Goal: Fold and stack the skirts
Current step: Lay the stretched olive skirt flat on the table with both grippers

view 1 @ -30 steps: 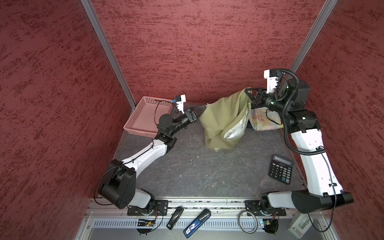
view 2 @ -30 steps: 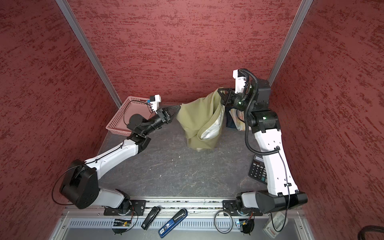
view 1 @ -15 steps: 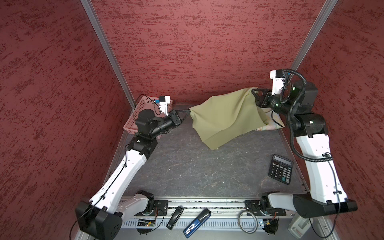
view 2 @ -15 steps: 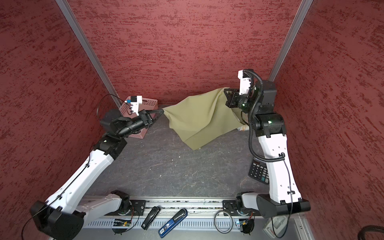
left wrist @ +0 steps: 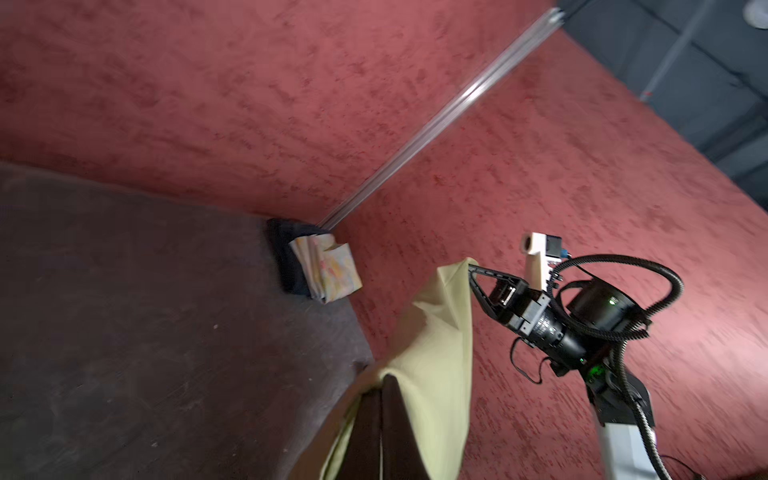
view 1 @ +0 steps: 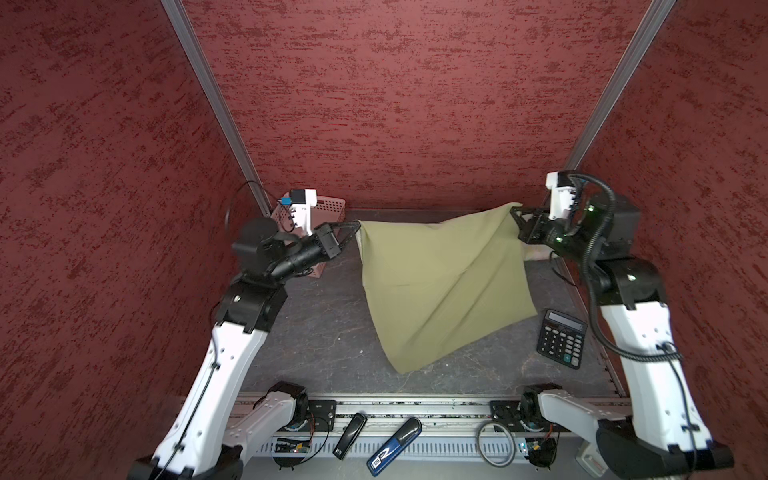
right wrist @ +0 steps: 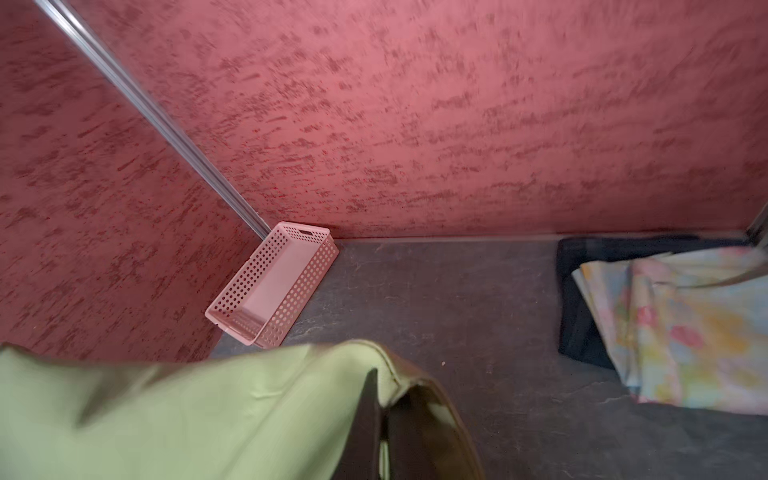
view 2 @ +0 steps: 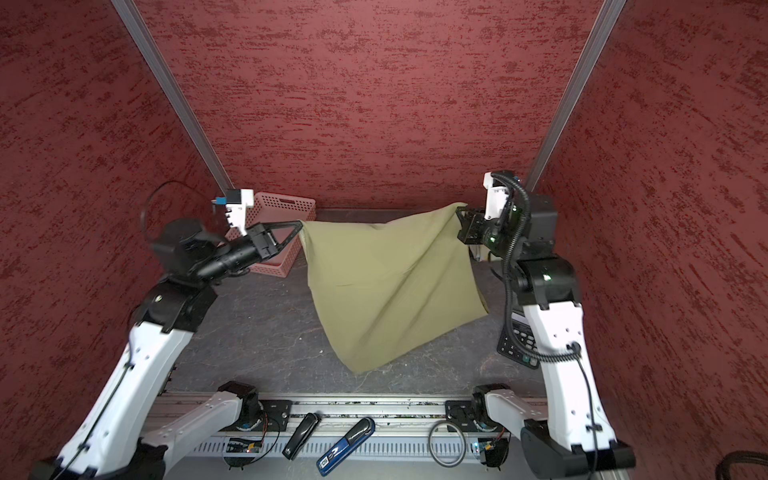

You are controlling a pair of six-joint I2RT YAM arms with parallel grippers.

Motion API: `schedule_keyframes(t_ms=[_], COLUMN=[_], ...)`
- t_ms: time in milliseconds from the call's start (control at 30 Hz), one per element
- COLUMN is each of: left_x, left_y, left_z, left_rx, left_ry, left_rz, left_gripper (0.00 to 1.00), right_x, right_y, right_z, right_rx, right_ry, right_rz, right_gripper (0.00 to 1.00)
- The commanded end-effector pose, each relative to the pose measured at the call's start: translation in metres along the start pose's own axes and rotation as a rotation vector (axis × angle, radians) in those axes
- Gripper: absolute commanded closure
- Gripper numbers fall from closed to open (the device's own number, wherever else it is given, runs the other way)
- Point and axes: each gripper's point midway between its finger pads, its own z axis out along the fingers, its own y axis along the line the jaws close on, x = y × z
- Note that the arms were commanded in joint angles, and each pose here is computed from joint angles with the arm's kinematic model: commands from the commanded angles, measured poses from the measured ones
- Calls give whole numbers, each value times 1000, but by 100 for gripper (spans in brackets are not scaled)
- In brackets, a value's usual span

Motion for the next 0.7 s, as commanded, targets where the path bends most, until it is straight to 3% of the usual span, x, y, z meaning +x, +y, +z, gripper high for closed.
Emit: schedule_keyframes(t_ms=[0,133,167,200,233,267,367,400,467,567,667], left_x=[6,16,21,22,19,12,-16,-24,-36,-33,-2], left_y=[97,199,224,242,256,263,250,240,214,187,167], left_z=[57,124,140,151,161,168,179,180,181,176,168], left_rx=[-109,-184,-209,-224,-225,-224,-240,-251,-260,-295,-324], left_ry=[83,172,192,196,188,161,122,118,121,143,199], left_rz=[-89,-194,-204,-218,-227,-220,-157,-118,-28,59,109], left_gripper=[100,100,94,84,56,38,15,8,5,3,4], right_x=[37,75,82,87,91,95,81,75,66,62,77], right_y=[-45,-99,-109,-116,-126,-134,-144,-146,-149,-153,-153], right_z=[78,154,169,180,192,201,206,203,191,166,137], right_rx=[-17,13,16,15,28,49,86,110,178,270,332], right_ry=[87,157,166,166,167,180,170,159,157,174,218], right_rz=[123,169,174,174,173,177,181,168,135,99,106], right_gripper=[100,100,100,97,84,68,30,23,9,5,5])
